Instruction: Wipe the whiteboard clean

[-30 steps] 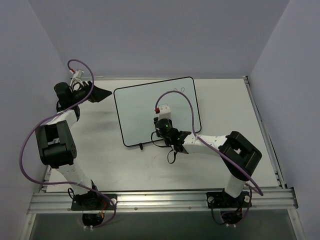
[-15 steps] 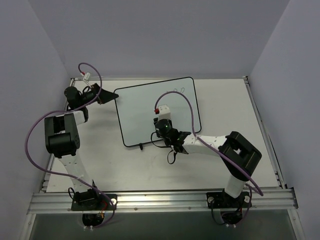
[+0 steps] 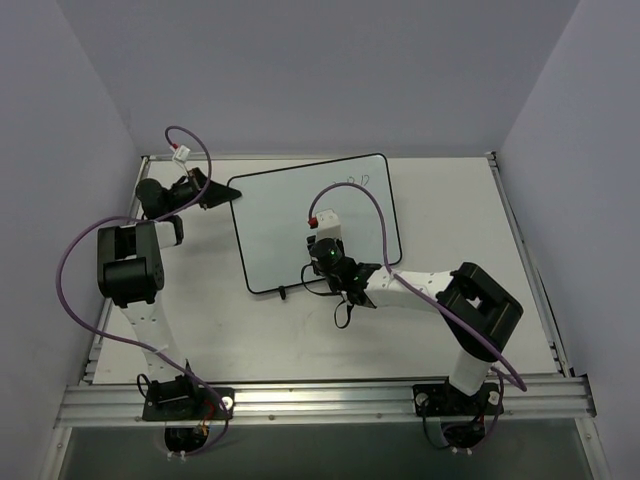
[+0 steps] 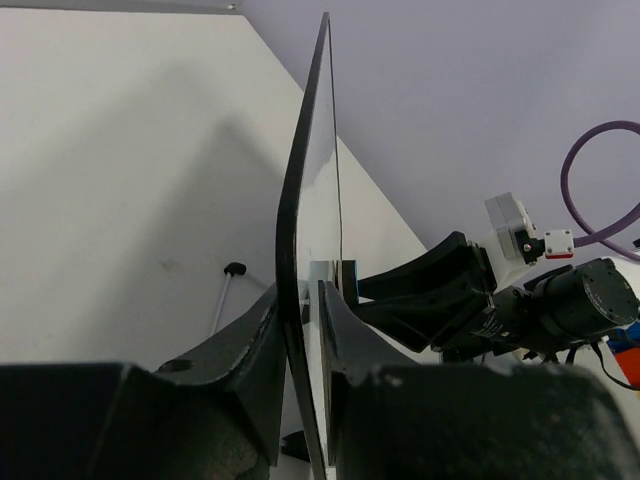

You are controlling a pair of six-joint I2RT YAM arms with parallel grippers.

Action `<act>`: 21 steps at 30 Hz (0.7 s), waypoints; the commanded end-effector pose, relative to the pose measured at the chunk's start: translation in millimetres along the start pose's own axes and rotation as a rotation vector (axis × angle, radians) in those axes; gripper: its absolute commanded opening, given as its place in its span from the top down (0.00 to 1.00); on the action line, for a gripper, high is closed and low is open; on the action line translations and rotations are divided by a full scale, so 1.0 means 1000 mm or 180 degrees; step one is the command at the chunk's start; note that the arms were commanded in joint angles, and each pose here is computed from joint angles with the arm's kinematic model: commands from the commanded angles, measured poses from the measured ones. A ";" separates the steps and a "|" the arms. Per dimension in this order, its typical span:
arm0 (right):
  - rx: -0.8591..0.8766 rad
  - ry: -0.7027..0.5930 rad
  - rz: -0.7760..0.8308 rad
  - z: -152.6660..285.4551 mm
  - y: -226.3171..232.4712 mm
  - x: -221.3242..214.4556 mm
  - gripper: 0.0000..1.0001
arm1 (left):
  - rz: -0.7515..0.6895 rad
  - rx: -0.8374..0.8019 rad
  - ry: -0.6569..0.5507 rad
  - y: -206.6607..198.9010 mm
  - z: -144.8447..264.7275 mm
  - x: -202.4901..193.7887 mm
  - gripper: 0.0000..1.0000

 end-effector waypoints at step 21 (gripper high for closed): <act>-0.0187 -0.0115 0.0002 -0.029 -0.068 0.077 1.00 | -0.0923 -0.0238 0.0136 -0.008 0.004 -0.015 0.98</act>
Point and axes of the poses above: each gripper's point midway between its finger pads, its own z axis back along the fingers, its own y axis along the line the jaws close on, x = y × z, the point moved 4 cm from there along z, back along the fingers, and after that the axes turned 13 degrees about z, right-handed, at the moved point
